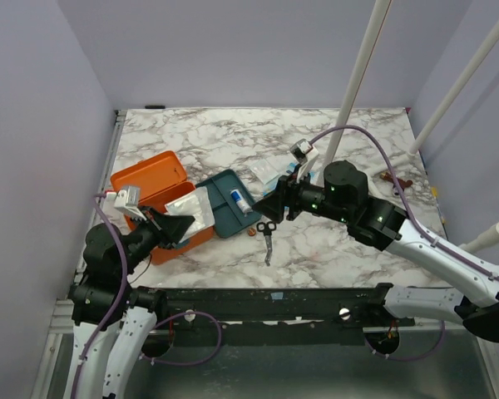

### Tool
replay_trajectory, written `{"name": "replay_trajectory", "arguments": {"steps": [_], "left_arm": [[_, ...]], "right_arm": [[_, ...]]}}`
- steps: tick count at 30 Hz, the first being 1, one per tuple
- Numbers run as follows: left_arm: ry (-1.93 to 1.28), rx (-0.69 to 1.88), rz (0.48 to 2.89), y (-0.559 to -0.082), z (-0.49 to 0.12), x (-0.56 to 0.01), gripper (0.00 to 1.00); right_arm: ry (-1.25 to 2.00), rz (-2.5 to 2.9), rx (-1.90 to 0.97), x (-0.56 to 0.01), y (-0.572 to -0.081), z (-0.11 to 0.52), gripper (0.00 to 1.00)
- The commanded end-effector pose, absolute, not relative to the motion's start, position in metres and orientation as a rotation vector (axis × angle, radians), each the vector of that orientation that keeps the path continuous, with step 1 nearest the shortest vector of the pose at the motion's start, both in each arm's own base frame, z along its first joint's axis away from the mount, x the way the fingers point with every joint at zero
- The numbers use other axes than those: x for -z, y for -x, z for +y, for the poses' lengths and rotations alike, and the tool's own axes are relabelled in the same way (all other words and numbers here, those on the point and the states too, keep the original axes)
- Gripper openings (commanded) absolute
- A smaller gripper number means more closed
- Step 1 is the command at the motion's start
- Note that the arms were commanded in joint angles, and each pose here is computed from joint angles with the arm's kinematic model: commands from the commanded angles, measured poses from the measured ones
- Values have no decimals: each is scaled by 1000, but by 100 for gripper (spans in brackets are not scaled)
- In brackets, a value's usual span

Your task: Organize the medicine kit

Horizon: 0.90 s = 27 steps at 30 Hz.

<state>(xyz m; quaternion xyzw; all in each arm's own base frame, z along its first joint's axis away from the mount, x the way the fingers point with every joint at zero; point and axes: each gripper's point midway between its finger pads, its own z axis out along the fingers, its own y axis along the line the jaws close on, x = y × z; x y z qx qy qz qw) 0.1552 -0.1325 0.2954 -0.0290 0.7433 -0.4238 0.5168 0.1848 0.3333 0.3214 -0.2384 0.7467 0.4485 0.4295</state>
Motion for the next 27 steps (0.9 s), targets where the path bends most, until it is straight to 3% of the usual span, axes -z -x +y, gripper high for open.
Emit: {"name": "replay_trajectory", "arguments": {"steps": [1,27], "left_arm": [[212,817,1852,-181,-106,-267,0],[660,844,2092,-247,-44,-150,0]], "right_arm": [[496,1918,-954,-303,-197,307,56],[521,1994,-958,-266,-181,295,57]]}}
